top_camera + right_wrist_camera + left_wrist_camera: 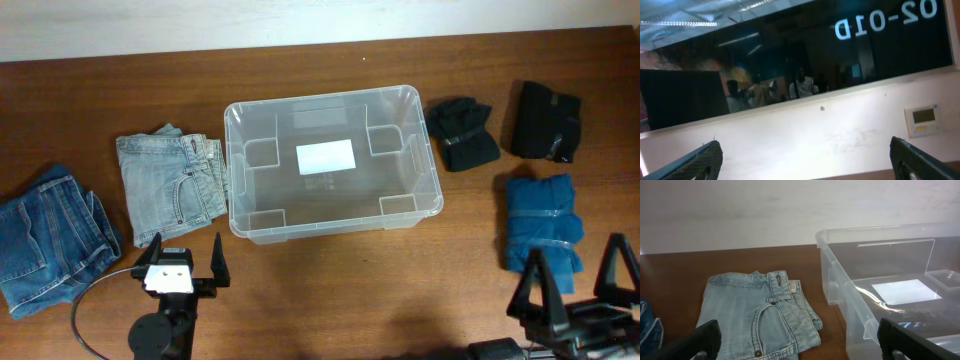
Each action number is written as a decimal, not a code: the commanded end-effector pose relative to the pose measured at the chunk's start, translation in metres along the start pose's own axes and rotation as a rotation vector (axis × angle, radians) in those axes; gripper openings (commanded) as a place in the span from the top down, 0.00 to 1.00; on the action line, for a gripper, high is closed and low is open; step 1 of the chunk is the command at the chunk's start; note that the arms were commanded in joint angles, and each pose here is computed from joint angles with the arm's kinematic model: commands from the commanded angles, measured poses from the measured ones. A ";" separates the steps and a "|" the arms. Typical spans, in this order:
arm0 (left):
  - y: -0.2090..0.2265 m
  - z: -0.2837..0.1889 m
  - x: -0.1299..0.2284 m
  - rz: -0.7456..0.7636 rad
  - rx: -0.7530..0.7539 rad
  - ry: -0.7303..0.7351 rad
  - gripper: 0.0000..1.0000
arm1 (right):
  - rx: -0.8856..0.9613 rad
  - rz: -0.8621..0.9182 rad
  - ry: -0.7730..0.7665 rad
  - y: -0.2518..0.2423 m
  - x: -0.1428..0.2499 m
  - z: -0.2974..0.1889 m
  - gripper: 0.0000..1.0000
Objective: Pack container
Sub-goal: 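Move the right gripper to the black folded clothes and grasp them, then lift the black clothes with the right gripper over the container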
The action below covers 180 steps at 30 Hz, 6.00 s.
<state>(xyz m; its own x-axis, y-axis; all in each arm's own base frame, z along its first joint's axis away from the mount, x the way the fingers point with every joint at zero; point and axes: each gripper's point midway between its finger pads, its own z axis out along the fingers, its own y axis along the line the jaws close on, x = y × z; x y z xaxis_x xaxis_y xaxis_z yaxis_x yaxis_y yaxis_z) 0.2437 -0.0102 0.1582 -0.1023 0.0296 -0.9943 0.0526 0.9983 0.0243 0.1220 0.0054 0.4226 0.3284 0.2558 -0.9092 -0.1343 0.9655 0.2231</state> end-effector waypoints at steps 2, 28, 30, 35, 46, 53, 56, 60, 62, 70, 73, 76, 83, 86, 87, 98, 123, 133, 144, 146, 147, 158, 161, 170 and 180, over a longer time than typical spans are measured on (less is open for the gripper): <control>0.000 0.000 0.001 0.015 0.004 -0.004 0.01 | 0.047 0.047 0.148 -0.007 0.025 0.030 0.02; 0.000 0.000 0.001 0.015 0.004 -0.004 0.00 | 0.719 -0.025 0.853 -0.175 0.063 0.156 0.01; 0.000 0.000 0.001 0.015 0.004 -0.004 0.01 | 0.761 0.031 0.870 -0.201 0.069 0.150 0.01; 0.000 0.000 0.001 0.015 0.004 -0.004 0.01 | 0.758 0.119 0.940 -0.252 0.093 0.144 0.06; 0.000 0.000 0.001 0.015 0.004 -0.004 0.01 | 0.632 0.243 1.074 -0.332 0.181 0.155 0.14; 0.000 0.000 0.001 0.015 0.004 -0.004 0.00 | 0.567 0.266 1.118 -0.365 0.237 0.164 0.13; 0.000 0.000 0.001 0.015 0.004 -0.004 0.01 | 0.566 0.261 1.112 -0.378 0.252 0.167 0.13; 0.000 0.000 0.001 0.015 0.004 -0.005 0.01 | 0.564 0.249 1.097 -0.397 0.271 0.173 0.13; 0.000 0.000 0.001 0.015 0.004 -0.004 0.01 | 0.556 0.254 1.096 -0.402 0.282 0.174 0.13; 0.000 0.000 0.001 0.015 0.004 -0.004 0.01 | 0.537 0.304 1.142 -0.418 0.335 0.167 0.14; 0.000 0.000 0.001 0.015 0.004 -0.005 0.01 | 0.535 0.329 1.173 -0.422 0.360 0.160 0.14; 0.000 0.000 0.001 0.015 0.004 -0.005 0.01 | 0.491 0.374 1.185 -0.416 0.379 0.160 0.15; 0.000 0.000 0.001 0.015 0.004 -0.004 0.01 | 0.453 0.429 1.228 -0.404 0.410 0.157 0.21; 0.000 0.000 0.001 0.015 0.004 -0.004 0.01 | 0.439 0.431 1.239 -0.399 0.417 0.159 0.21; 0.000 0.000 0.001 0.015 0.004 -0.004 0.01 | 0.436 0.429 1.241 -0.398 0.418 0.159 0.25; 0.000 0.000 0.001 0.015 0.004 -0.004 0.01 | 0.440 0.441 1.253 -0.396 0.418 0.156 0.49; 0.000 0.000 0.001 0.015 0.004 -0.004 0.01 | 0.228 0.441 0.942 -0.379 0.276 0.212 0.96; 0.000 0.000 0.001 0.015 0.004 -0.004 0.01 | 0.175 0.357 0.775 -0.301 0.150 0.248 0.96; 0.000 0.000 0.001 0.015 0.004 -0.004 0.01 | -0.141 0.361 0.877 -0.108 0.121 0.258 0.96; 0.000 0.000 0.001 0.015 0.004 -0.004 0.01 | -0.217 0.376 0.933 -0.071 0.134 0.257 0.96; 0.000 0.000 0.001 0.015 0.004 -0.004 0.01 | -0.253 0.380 0.958 -0.054 0.140 0.257 0.96; 0.000 0.000 0.001 0.015 0.004 -0.004 0.01 | -0.253 0.289 1.168 0.074 0.211 0.248 0.96; 0.000 0.000 0.001 0.015 0.004 -0.004 0.01 | -0.189 0.271 1.210 0.091 0.230 0.241 0.96; 0.000 0.000 0.001 0.015 0.004 -0.005 0.01 | -0.196 0.274 1.336 0.149 0.289 0.219 0.96; 0.000 0.000 0.001 0.015 0.004 -0.005 0.01 | -0.241 0.282 1.464 0.203 0.355 0.195 0.96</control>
<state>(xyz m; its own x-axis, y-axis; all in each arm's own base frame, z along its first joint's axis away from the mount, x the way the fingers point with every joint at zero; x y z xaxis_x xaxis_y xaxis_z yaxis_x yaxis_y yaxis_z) 0.2437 -0.0102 0.1582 -0.1023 0.0296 -0.9943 0.0526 0.9983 0.0243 0.3975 0.2861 0.2228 -0.9008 0.0156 -0.4339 -0.2315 0.8283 0.5103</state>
